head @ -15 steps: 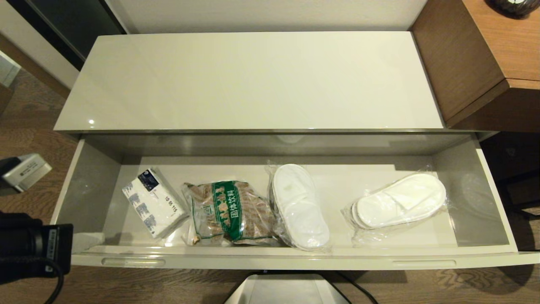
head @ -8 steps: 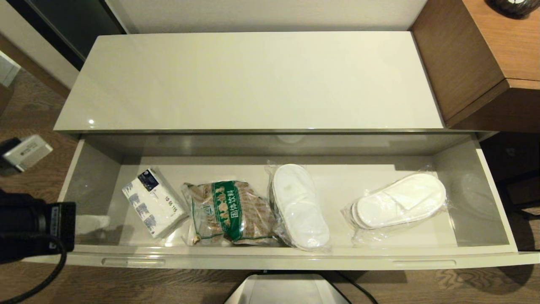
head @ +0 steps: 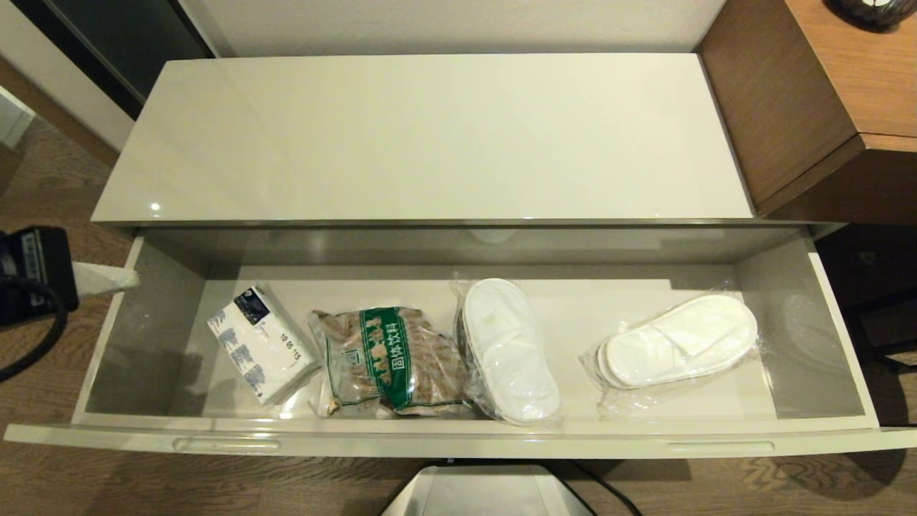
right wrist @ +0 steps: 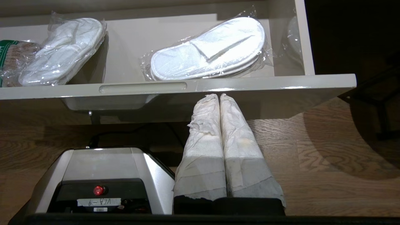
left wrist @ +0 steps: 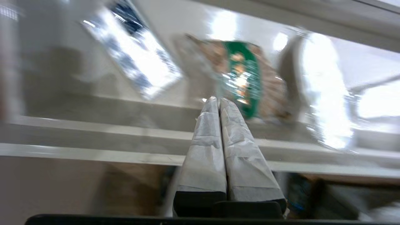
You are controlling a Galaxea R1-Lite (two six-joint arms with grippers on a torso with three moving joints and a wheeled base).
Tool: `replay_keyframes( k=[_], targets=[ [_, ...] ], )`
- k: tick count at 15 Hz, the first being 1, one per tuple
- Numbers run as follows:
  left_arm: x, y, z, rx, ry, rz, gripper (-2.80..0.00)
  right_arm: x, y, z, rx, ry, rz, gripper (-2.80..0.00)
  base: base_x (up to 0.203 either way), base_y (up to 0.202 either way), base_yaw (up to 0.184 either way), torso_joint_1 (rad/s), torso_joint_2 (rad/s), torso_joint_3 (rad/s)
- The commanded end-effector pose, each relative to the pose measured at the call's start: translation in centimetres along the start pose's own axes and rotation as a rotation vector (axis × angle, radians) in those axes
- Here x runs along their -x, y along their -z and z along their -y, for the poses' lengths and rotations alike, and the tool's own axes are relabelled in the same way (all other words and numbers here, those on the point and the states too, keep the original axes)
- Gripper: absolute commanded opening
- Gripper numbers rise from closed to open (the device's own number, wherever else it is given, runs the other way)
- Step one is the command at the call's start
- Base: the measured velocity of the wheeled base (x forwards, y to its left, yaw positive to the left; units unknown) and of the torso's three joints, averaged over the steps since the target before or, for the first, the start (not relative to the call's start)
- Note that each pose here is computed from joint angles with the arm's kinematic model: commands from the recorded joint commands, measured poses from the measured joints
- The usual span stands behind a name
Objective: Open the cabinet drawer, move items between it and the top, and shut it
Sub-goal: Take out the tissue from the drawer
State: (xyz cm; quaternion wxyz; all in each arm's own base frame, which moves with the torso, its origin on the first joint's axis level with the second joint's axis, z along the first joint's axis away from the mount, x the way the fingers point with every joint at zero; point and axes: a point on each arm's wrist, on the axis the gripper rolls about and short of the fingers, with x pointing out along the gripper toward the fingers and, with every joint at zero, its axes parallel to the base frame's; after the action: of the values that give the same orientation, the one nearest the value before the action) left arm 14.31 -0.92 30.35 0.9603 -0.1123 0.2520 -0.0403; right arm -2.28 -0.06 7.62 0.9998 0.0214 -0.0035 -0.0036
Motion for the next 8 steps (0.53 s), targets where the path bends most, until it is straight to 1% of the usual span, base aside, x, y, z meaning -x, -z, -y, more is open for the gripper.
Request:
replay_keyframes(
  k=[1,4,5,6,7,8],
  targets=[
    [0.56,-0.24,-0.14,-0.038,-0.072,0.038,-2.8,0.18,0.08,0.01,-0.001,-0.002,0.024,-2.8,0.0,0.0,0.0,0.0,0.0,0.0],
    [0.18,-0.22,-0.21,-0.044,-0.089,0.027,-2.8,0.18,0.09,0.01,-0.001,-0.002,0.024,-2.8,0.0,0.0,0.0,0.0,0.0,0.0],
    [0.11,-0.21,-0.26,-0.047,-0.107,0.028,-2.8,0.18,0.09,0.01,-0.001,-0.002,0.024,-2.8,0.0,0.0,0.0,0.0,0.0,0.0],
    [0.09,-0.16,-0.3,-0.053,-0.118,0.032,-2.8,0.19,0.05,0.01,-0.001,-0.001,0.025,-2.8,0.0,0.0,0.0,0.0,0.0,0.0],
    [0.24,-0.15,-0.33,-0.075,-0.131,0.05,-2.8,0.19,0.05,0.01,-0.001,-0.001,0.025,-2.8,0.0,0.0,0.0,0.0,0.0,0.0],
    [0.3,-0.25,-0.3,-0.082,-0.129,0.062,-2.8,0.19,0.05,0.01,-0.001,-0.001,0.025,-2.8,0.0,0.0,0.0,0.0,0.0,0.0]
  ],
)
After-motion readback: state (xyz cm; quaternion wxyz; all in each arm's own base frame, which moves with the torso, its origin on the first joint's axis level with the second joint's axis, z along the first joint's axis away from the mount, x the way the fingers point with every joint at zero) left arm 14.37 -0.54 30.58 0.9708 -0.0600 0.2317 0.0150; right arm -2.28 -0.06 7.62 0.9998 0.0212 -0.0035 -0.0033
